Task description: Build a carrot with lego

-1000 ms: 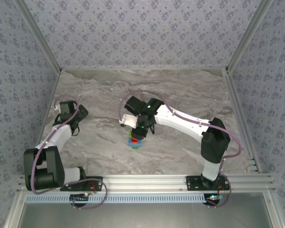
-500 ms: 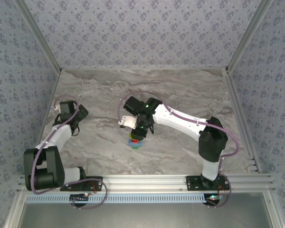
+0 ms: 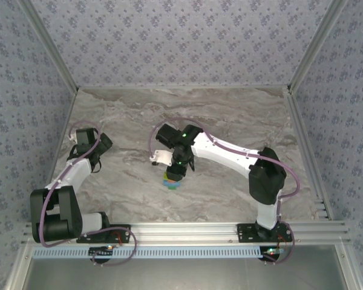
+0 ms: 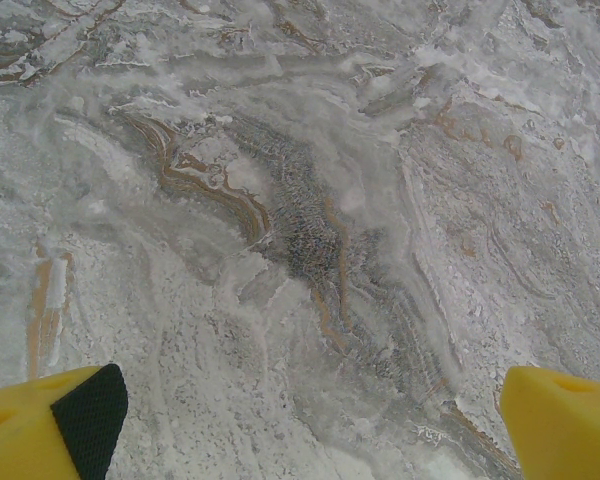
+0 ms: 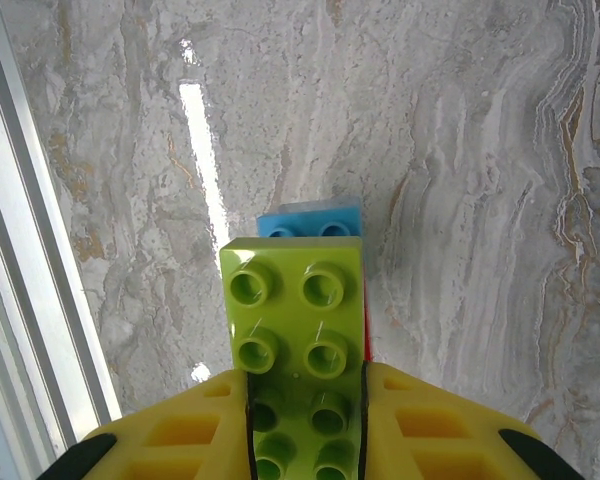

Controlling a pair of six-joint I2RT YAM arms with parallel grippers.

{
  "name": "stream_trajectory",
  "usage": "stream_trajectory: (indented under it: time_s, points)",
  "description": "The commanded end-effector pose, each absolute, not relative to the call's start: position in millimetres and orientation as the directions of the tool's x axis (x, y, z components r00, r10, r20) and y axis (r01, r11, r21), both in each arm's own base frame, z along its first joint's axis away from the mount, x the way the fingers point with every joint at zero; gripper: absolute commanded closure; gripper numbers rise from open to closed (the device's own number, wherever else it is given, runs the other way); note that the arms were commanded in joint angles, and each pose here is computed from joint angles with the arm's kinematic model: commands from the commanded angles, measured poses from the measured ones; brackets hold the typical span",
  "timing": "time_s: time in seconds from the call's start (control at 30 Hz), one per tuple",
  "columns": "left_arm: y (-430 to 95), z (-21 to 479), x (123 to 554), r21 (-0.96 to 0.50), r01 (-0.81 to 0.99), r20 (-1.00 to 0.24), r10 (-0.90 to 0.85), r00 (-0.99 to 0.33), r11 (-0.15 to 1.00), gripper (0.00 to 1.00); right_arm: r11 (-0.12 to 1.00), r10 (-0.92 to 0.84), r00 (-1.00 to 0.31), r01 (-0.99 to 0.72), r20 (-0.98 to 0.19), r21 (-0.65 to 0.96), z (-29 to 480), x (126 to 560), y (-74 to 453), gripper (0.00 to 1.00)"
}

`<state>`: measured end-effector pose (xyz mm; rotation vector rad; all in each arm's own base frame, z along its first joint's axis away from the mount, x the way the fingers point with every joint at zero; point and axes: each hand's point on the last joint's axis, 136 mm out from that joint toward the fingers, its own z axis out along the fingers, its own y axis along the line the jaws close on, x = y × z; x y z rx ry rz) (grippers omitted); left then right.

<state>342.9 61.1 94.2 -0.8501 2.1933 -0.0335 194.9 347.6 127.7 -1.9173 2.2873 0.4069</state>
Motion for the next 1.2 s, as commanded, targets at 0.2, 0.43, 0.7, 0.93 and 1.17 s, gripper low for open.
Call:
stream_trajectory:
  time_s: [0.2,0.43,0.7,0.93,1.17]
  points:
    - [63.9,106.5,350.5,-0.297,-0.559,-0.670,-0.586,-0.456,0.774,0.03,0.120,-0.965,-0.151,-0.981,-0.212,0.151,120.5,190.1,346.8,0.71]
    - [63.9,106.6,350.9,-0.295,-0.559,-0.671,-0.585,-0.457,0.775,0.03,0.099,-0.974,-0.130,-0.981,-0.187,0.167,117.4,190.3,347.7,0.71]
    - [63.9,106.4,351.5,-0.297,-0.558,-0.670,-0.585,-0.456,0.775,0.03,0.086,-0.982,-0.112,-0.982,-0.150,0.167,108.9,192.8,347.0,0.70]
    - [63.8,106.8,351.1,-0.297,-0.558,-0.670,-0.585,-0.457,0.775,0.03,0.071,-0.985,-0.094,-0.985,-0.145,0.157,106.7,192.1,348.5,0.69]
    - [64.1,107.4,350.4,-0.296,-0.558,-0.672,-0.584,-0.454,0.775,0.03,0.062,-0.988,-0.083,-0.985,-0.126,0.158,101.7,189.5,348.6,0.68]
